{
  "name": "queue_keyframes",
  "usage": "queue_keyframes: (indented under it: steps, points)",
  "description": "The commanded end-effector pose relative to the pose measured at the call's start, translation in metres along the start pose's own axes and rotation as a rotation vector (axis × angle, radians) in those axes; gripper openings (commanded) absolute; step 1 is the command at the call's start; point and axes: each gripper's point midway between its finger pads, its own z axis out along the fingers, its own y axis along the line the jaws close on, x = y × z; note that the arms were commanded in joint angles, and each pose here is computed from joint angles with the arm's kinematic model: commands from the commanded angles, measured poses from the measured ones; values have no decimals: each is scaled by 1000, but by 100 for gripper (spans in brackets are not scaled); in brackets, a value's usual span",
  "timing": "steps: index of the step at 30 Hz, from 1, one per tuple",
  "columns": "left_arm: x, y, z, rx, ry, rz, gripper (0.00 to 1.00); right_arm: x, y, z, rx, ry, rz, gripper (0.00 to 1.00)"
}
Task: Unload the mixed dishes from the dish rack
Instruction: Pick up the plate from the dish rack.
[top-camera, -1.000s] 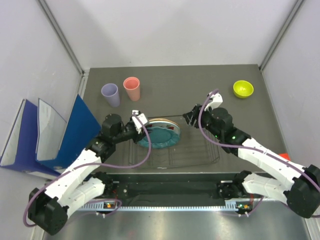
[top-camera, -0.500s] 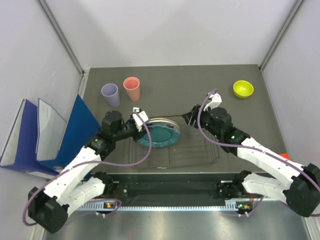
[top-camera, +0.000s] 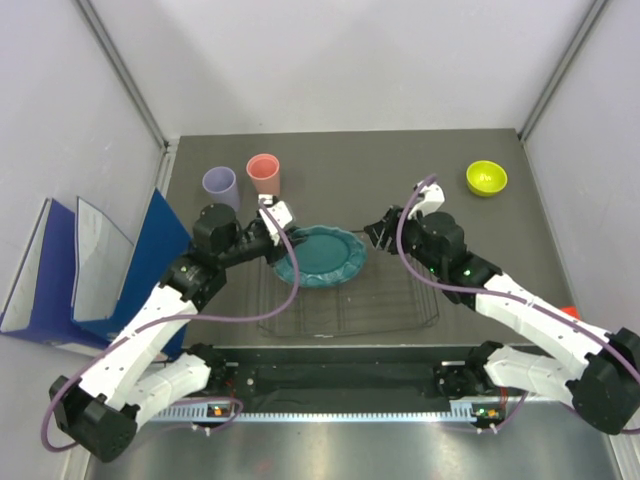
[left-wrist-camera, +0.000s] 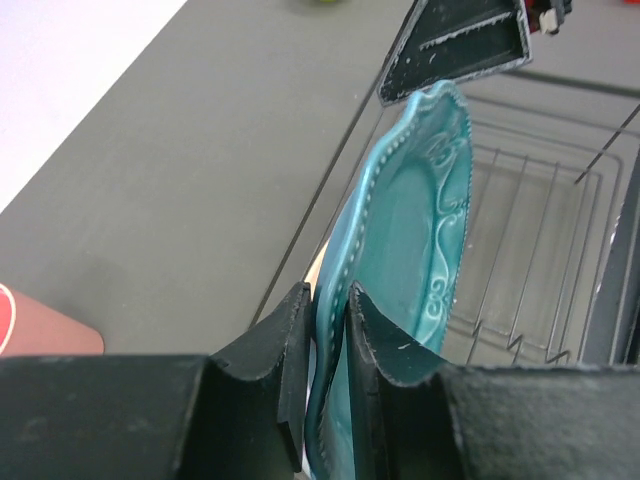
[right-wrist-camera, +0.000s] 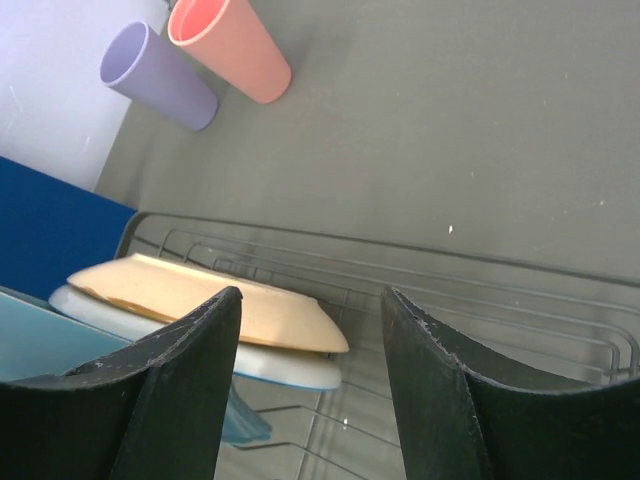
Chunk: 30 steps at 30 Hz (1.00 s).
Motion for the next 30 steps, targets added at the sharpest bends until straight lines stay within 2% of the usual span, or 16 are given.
queue_keyframes:
  steps: [1,17,30]
  points:
    - [-77,5,-7,4,-206,79,0,-37,27,-11,-67,-90,4,58]
    - [-52,-15,-2,94,-166,47,0,-37,24,-15,-57,-96,3,58]
    - [-65,-15,-4,93,-213,62,0,-35,23,-13,-53,-89,4,58]
